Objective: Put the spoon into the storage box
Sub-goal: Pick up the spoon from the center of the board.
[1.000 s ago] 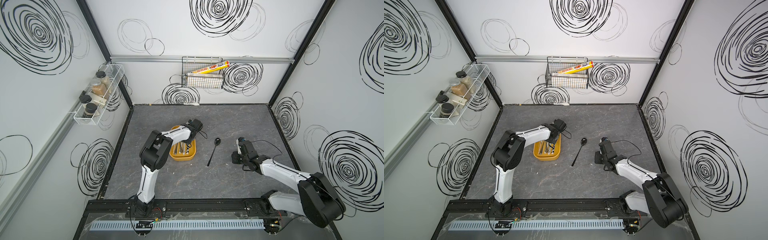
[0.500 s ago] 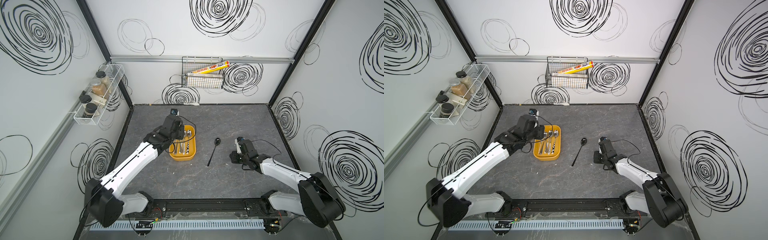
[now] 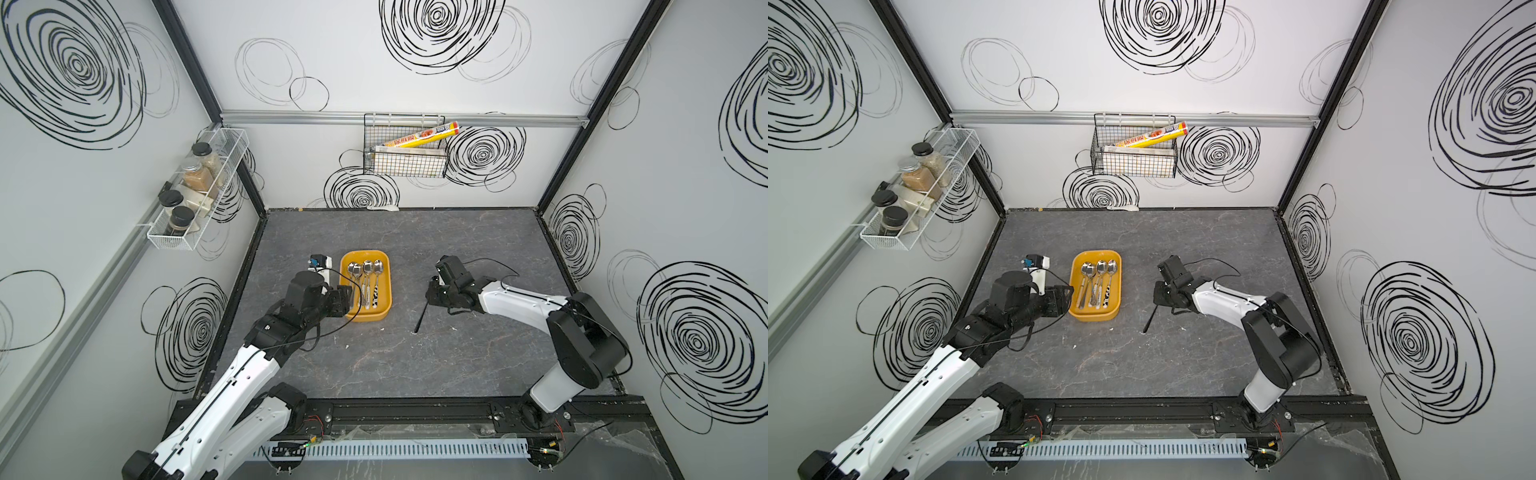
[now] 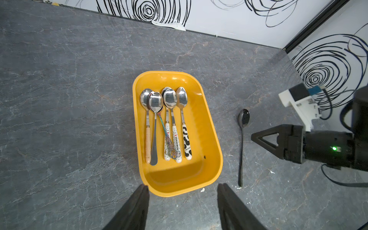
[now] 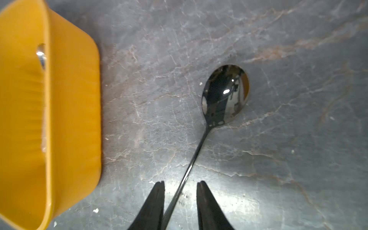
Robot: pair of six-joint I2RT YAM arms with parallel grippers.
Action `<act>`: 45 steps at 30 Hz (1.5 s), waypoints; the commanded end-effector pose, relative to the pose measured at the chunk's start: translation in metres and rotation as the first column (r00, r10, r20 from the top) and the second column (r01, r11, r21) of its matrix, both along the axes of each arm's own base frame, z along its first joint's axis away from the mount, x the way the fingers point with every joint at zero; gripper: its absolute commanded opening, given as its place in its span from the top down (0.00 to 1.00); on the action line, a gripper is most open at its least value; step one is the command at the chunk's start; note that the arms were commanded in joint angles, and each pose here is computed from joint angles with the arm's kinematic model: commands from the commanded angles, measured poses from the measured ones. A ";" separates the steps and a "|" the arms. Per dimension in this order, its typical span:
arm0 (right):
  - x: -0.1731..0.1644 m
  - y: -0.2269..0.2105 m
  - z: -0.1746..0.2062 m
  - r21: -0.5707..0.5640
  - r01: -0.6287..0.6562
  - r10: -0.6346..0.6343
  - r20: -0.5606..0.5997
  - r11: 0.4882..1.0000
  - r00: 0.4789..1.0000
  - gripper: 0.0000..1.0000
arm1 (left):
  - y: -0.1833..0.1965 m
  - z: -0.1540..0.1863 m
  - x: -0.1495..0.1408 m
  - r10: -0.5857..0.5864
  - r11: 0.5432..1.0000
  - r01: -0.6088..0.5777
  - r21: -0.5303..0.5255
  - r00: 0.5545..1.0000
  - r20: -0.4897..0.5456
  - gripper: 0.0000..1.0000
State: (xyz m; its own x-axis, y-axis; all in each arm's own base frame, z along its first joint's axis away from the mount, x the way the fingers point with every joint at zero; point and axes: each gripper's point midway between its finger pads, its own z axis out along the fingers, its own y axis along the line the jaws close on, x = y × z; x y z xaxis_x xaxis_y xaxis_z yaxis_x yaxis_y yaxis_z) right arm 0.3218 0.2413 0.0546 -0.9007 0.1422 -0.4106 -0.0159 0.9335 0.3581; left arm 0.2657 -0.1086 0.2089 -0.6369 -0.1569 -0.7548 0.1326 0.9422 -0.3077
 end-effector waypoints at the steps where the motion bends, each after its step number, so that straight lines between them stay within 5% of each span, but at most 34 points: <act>1: -0.001 -0.010 -0.016 -0.105 0.071 -0.077 -0.058 0.992 0.995 0.67 | -0.003 0.010 0.001 -0.005 0.999 0.006 -0.033 0.999 0.047 0.38; 16: -0.003 -0.007 -0.056 -0.264 0.038 -0.071 -0.117 0.964 0.991 0.68 | -0.005 0.008 -0.001 -0.020 0.999 0.022 -0.042 0.998 0.056 0.36; 25: -0.002 -0.061 -0.067 -0.570 0.046 -0.114 -0.084 0.820 0.990 0.71 | -0.007 0.006 0.000 -0.028 0.999 0.030 -0.045 0.998 0.049 0.36; 37: -0.016 -0.029 -0.089 -0.416 -0.029 -0.057 -0.193 0.909 0.980 0.84 | -0.006 0.006 0.000 -0.024 0.999 0.026 -0.043 0.998 0.050 0.36; 45: -0.021 -0.034 -0.079 -0.409 -0.017 -0.065 -0.184 0.912 0.981 0.78 | -0.007 0.005 0.001 -0.029 0.998 0.031 -0.047 0.999 0.045 0.36</act>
State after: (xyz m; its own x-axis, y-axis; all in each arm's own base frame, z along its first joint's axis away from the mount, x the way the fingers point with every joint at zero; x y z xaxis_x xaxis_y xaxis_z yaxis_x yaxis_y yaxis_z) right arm 0.3473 0.2272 0.0148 -0.8937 0.0660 -0.4437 0.0648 0.9977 0.0178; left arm 0.2607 -0.1121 0.2089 -0.6310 -0.1626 -0.7585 0.1582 0.9303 -0.3310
